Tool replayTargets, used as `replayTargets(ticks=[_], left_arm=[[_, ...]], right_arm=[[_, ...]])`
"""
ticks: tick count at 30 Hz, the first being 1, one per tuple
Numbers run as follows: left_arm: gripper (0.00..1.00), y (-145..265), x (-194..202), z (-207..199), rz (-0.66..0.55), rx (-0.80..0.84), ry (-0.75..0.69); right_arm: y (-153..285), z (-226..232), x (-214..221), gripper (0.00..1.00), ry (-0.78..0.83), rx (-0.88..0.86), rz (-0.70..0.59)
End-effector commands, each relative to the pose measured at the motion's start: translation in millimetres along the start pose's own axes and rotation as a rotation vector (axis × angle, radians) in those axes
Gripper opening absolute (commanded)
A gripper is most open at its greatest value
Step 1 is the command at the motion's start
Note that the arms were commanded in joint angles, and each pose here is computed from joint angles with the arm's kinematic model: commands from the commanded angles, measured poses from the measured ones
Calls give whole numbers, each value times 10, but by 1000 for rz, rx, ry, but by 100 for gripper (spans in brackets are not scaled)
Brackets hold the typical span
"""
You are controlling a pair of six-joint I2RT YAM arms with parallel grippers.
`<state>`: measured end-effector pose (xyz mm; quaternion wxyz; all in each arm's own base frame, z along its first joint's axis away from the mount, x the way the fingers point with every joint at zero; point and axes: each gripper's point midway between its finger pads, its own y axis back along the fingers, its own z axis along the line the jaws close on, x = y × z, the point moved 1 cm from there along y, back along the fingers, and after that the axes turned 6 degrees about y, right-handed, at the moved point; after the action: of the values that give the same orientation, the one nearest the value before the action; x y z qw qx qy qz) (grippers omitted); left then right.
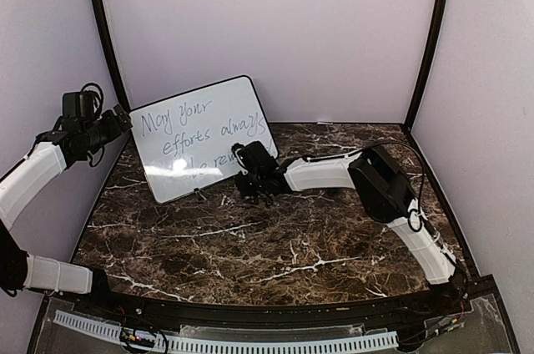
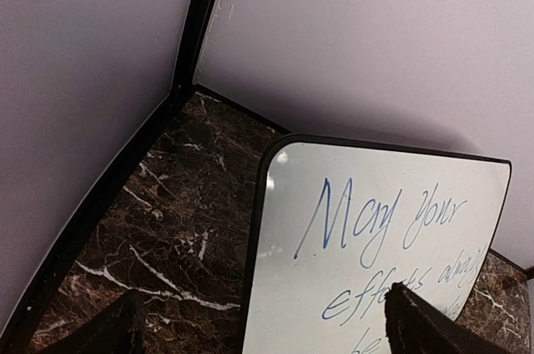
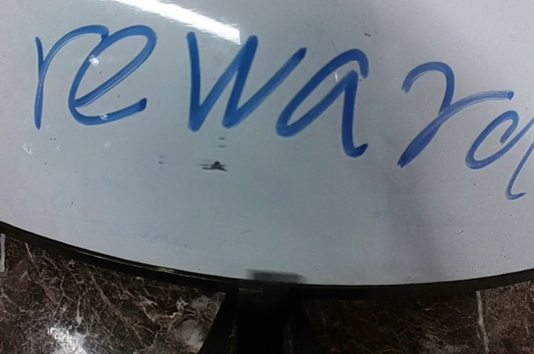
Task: Erase the whiteboard
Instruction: Move the whiteboard to the center of the board.
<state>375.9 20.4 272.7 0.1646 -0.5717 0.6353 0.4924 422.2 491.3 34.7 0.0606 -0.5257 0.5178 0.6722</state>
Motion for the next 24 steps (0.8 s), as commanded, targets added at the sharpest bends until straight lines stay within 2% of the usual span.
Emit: replayTargets(ticks=[1,12,24], left_arm=[[99,56,-42,-26,-20,28,7],[99,187,-97,-261,-35,172,-9],[99,335,68,-881,80,562,-56]], right_arm=[[191,93,-3,0,15,-54,-6],[826,20,424,0,34,-92,60],[1265,-21,822,0,80,-128,129]])
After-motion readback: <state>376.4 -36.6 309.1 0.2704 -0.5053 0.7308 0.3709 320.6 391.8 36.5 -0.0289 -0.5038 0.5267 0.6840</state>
